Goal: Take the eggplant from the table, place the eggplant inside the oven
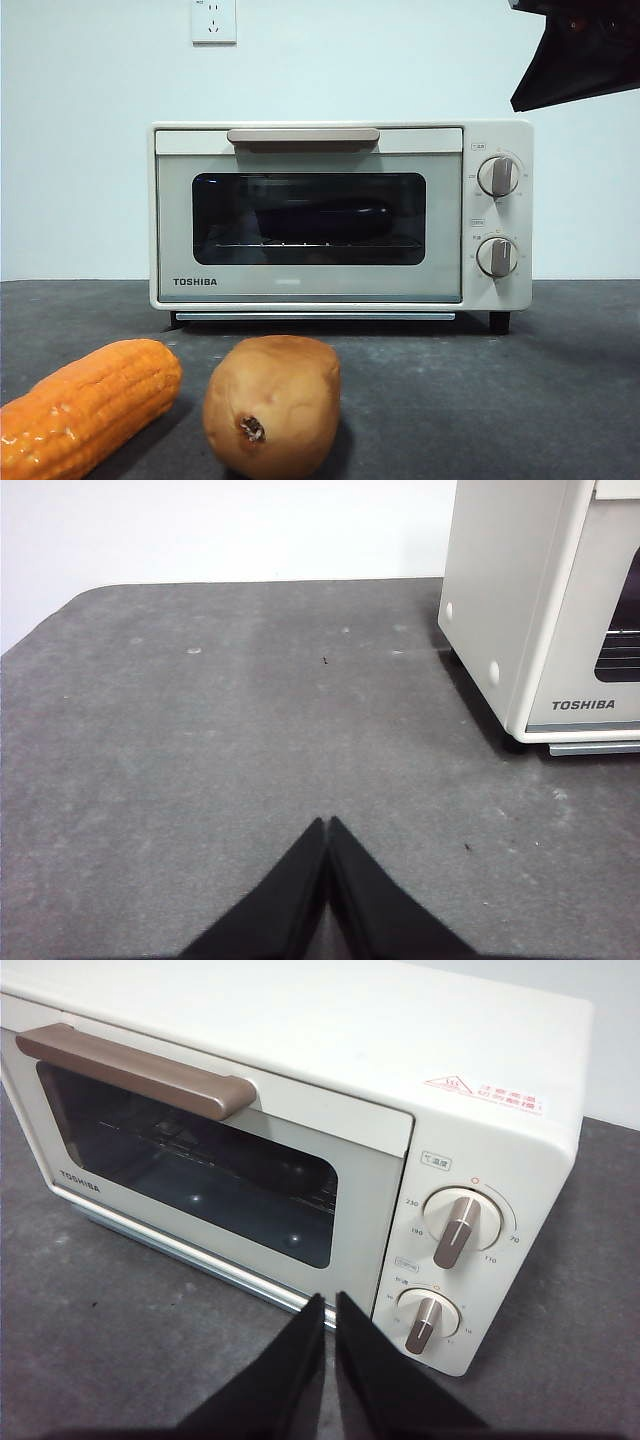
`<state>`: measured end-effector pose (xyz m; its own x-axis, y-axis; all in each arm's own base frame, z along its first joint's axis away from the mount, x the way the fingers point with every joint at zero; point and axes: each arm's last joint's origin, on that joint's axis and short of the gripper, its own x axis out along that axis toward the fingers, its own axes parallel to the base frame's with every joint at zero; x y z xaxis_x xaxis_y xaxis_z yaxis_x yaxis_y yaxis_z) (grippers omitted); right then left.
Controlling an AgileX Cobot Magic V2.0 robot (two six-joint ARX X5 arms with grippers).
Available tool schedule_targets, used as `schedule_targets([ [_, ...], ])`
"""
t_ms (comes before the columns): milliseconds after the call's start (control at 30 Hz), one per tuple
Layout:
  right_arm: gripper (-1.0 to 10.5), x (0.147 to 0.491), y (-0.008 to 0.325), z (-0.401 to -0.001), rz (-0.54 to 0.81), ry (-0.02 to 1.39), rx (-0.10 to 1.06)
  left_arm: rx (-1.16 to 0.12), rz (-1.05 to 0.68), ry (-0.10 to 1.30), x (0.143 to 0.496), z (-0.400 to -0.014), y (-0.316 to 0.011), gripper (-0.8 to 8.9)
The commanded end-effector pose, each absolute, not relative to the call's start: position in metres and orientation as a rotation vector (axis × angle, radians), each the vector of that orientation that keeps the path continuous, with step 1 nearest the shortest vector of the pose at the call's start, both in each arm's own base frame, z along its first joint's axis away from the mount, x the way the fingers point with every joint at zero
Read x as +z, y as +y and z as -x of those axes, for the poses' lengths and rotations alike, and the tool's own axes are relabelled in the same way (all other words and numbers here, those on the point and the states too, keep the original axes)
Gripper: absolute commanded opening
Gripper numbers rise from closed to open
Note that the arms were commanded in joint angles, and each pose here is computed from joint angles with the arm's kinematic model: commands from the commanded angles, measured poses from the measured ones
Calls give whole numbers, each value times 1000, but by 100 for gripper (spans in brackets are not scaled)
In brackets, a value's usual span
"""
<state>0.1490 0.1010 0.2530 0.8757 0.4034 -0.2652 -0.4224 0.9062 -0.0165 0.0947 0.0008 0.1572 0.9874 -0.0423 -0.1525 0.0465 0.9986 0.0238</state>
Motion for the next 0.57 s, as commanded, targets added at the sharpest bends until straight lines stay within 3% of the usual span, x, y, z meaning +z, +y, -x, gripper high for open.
schedule_targets([
  [33,5,256,103,-150,54,252,432,-40,-32,171,152,-95,1,4],
  [233,5,262,96,-142,98,207,412,-40,-32,171,152,-95,1,4],
  [400,5,282,64,-122,152,19,288,-40,-32,170,152,-95,1,4],
  [567,5,272,32,-103,110,-90,179,-40,-32,170,152,-95,1,4],
])
